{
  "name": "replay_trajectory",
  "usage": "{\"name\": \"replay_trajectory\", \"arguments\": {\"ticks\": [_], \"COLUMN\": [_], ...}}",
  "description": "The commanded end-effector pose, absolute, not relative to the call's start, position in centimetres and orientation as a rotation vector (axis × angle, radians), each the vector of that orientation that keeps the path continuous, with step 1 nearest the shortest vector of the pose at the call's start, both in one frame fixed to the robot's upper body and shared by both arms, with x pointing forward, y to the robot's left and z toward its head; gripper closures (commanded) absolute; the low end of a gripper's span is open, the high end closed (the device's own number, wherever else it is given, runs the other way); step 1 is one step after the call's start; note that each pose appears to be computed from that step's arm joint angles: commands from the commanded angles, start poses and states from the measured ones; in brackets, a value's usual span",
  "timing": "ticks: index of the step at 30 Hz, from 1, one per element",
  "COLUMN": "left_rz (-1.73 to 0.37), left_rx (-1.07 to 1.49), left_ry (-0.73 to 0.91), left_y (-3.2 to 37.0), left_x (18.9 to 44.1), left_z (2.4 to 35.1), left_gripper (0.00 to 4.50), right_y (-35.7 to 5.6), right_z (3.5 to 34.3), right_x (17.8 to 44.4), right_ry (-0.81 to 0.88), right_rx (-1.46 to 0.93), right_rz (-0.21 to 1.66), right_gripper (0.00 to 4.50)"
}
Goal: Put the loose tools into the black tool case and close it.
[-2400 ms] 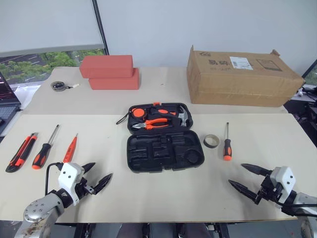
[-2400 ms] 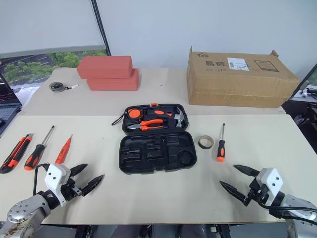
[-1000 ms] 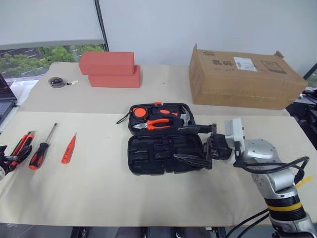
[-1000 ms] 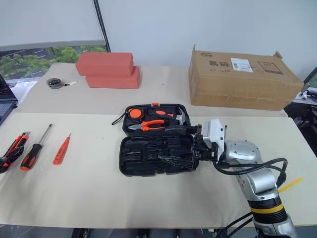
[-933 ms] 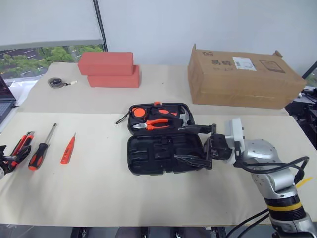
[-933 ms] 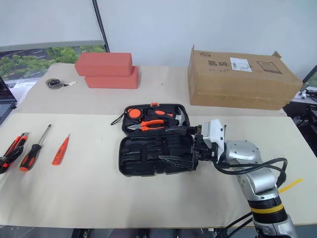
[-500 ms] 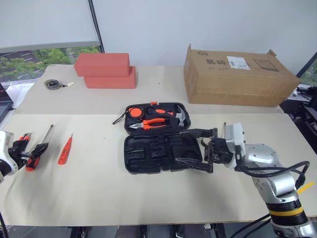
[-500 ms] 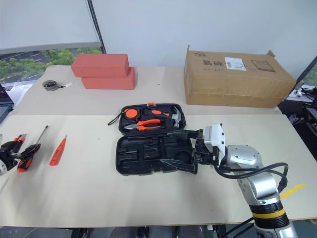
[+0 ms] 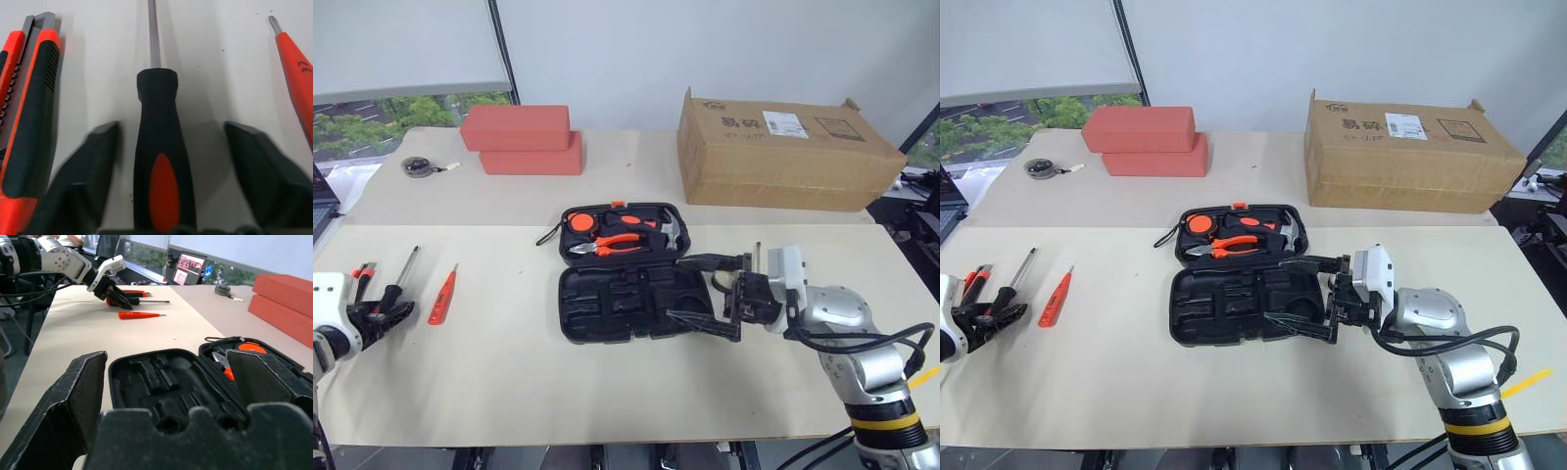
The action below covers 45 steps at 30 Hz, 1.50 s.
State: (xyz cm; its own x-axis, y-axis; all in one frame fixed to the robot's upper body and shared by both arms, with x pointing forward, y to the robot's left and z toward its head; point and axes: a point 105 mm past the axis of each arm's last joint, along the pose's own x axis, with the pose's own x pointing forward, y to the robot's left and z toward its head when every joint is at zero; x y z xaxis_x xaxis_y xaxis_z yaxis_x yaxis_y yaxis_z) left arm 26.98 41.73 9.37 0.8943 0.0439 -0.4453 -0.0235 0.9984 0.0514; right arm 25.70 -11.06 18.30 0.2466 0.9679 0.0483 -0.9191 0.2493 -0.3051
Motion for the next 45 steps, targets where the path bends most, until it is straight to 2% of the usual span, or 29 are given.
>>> {"name": "replay_trajectory", "arguments": {"ticks": [1, 4, 8, 12, 15, 17, 22, 27, 36, 45], "left_rz": [0.049, 0.064, 0.064, -0.015, -0.177, -0.358, -0.807, -1.051, -1.192, -1.269], "left_rx": [0.041, 0.046, 0.079, 0.005, 0.014, 0.048, 0.348, 0.535, 0.748, 0.754], "left_ry": [0.467, 0.443, 0.312, 0.020, -0.120, -0.146, -0.020, 0.011, 0.081, 0.123], "left_y": [41.9, 42.2, 42.4, 41.0, 37.9, 34.2, 24.9, 18.4, 13.3, 10.7], "left_x": [26.7, 26.7, 27.5, 28.9, 29.4, 29.9, 30.8, 33.2, 35.9, 35.7], "left_z": [9.2, 9.6, 12.2, 17.8, 20.0, 20.8, 19.0, 17.2, 14.7, 13.0], "left_gripper": [2.64, 3.50, 3.53, 3.53, 3.53, 3.53, 3.53, 3.53, 3.53, 3.53], "right_y": [-11.3, -11.4, -11.6, -12.3, -13.1, -14.0, -16.7, -19.3, -20.0, -19.5], "right_z": [19.6, 19.6, 19.6, 19.7, 19.8, 19.9, 18.7, 17.7, 16.8, 16.8], "right_x": [25.5, 25.5, 25.6, 25.8, 26.1, 26.4, 26.7, 25.7, 23.5, 23.1], "right_ry": [-0.305, -0.304, -0.299, -0.293, -0.290, -0.285, -0.211, -0.152, -0.140, -0.146], "right_rx": [-0.255, -0.256, -0.258, -0.261, -0.260, -0.255, -0.294, -0.322, -0.311, -0.307], "right_rz": [1.302, 1.299, 1.293, 1.265, 1.226, 1.185, 1.084, 0.985, 0.873, 0.850], "right_gripper": [0.00, 0.00, 0.00, 0.00, 0.00, 0.00, 0.00, 0.00, 0.00, 0.00]}}
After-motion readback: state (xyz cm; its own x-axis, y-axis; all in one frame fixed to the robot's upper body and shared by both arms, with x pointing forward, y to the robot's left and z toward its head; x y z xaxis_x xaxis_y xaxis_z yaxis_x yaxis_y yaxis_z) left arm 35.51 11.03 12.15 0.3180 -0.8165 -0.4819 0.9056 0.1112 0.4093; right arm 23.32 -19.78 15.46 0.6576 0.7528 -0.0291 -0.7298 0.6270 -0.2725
